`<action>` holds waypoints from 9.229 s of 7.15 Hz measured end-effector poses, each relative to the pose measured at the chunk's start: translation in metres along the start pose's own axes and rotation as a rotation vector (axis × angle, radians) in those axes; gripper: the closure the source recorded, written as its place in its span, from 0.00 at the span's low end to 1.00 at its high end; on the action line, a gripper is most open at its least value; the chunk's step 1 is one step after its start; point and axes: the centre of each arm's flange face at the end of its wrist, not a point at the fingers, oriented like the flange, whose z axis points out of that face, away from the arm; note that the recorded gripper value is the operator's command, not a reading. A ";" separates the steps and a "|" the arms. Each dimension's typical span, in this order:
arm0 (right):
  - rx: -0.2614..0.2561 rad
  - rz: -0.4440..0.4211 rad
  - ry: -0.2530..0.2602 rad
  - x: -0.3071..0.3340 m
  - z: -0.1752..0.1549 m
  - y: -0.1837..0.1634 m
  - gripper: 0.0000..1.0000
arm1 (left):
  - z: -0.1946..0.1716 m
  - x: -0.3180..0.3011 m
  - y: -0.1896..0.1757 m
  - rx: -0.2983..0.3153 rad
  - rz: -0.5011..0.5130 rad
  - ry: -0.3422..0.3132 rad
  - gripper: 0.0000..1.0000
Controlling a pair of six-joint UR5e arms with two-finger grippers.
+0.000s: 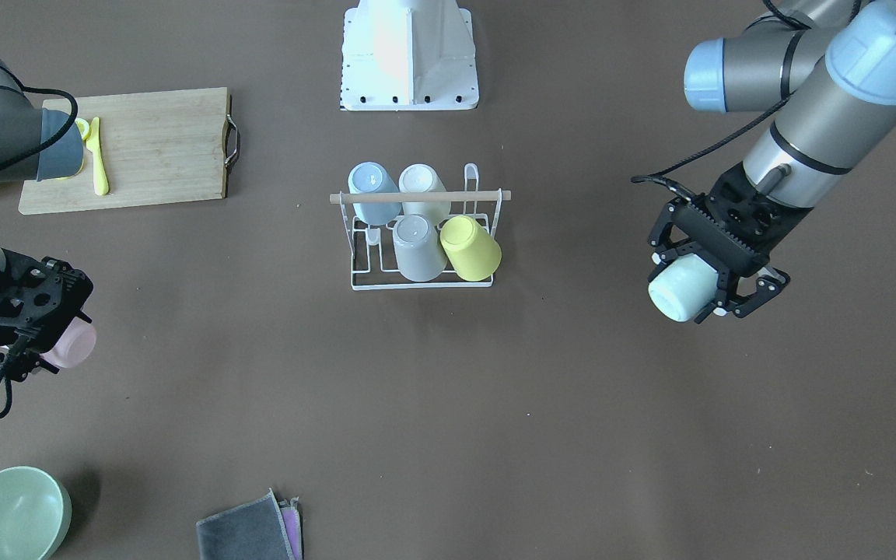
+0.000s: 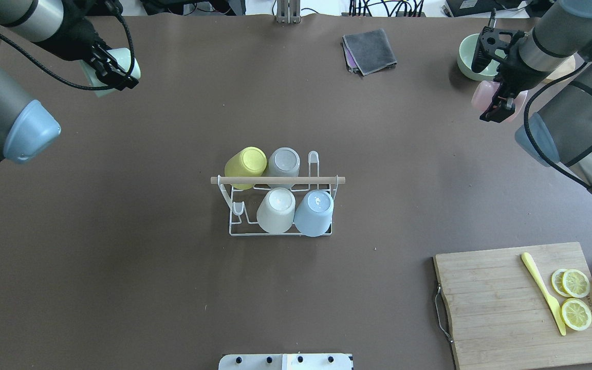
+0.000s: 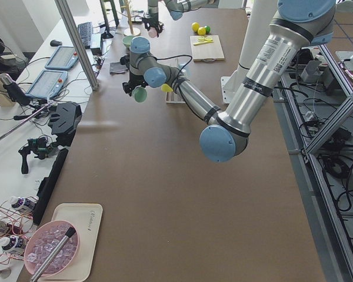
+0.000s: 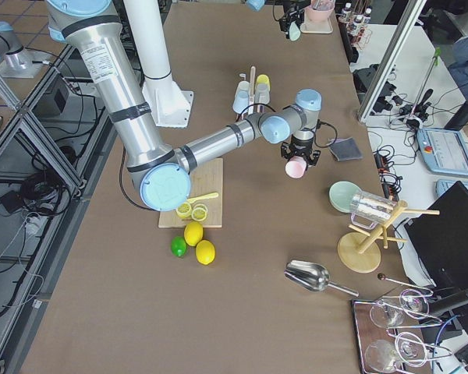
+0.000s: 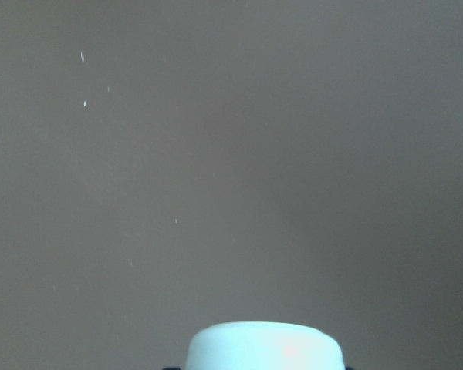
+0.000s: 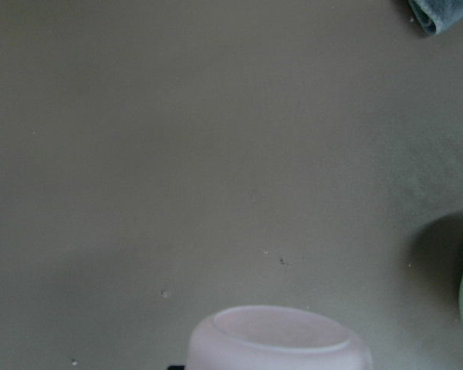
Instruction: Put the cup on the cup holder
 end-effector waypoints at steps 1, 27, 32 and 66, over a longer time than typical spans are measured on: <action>0.013 0.020 -0.030 -0.002 0.004 -0.004 1.00 | 0.001 0.022 -0.010 0.094 -0.010 0.031 1.00; 1.307 0.225 -0.244 -0.155 -0.027 -0.123 1.00 | 0.063 0.343 0.117 1.071 -0.243 -0.100 1.00; 1.422 -0.028 -0.214 -0.153 0.001 -0.141 1.00 | 0.097 0.331 0.097 1.058 -0.224 -0.160 1.00; 0.769 0.006 -0.302 -0.060 -0.007 -0.191 0.00 | 0.017 -0.092 0.170 -0.011 -0.395 -0.294 0.02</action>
